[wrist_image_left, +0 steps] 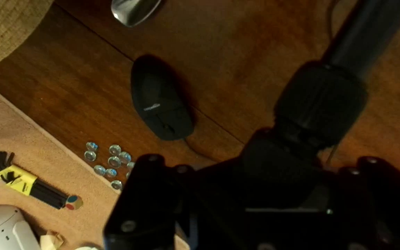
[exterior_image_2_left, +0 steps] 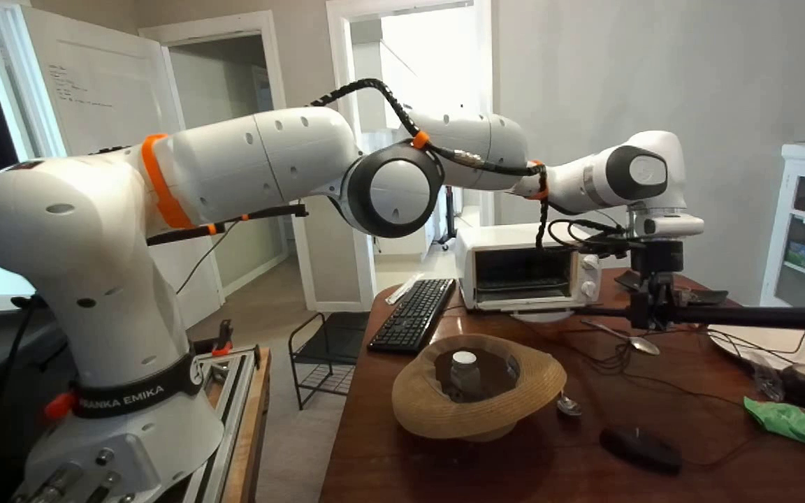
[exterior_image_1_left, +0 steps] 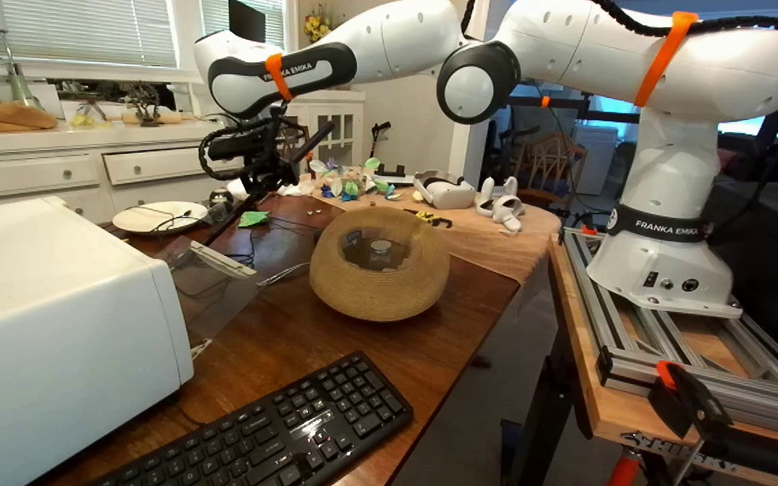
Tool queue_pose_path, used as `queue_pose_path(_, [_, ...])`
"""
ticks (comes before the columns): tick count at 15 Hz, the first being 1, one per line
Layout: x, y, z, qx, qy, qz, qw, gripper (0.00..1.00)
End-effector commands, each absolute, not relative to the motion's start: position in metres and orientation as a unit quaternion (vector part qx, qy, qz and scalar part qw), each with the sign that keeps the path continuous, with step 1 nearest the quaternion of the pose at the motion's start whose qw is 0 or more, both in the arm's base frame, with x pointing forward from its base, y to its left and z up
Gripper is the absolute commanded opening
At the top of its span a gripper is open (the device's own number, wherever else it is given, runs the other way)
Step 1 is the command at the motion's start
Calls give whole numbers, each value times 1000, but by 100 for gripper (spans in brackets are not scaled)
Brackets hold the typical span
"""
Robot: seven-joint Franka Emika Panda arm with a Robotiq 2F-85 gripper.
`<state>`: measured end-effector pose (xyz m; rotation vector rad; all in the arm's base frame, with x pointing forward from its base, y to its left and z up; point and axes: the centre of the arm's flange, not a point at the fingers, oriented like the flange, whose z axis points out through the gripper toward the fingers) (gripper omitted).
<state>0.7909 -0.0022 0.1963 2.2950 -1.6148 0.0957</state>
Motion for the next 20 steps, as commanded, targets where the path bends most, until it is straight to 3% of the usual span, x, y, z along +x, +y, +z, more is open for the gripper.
queue_pose_path(1, [813, -4, 203, 825, -554, -37, 108, 0])
queue_pose_path(5, [812, -2, 211, 832, -546, -77, 57, 0])
queue_pose_path(12, [813, 14, 215, 829, -548, -102, 43, 0])
queue_pose_path(20, [799, -103, 210, 735, -676, -25, 53, 0])
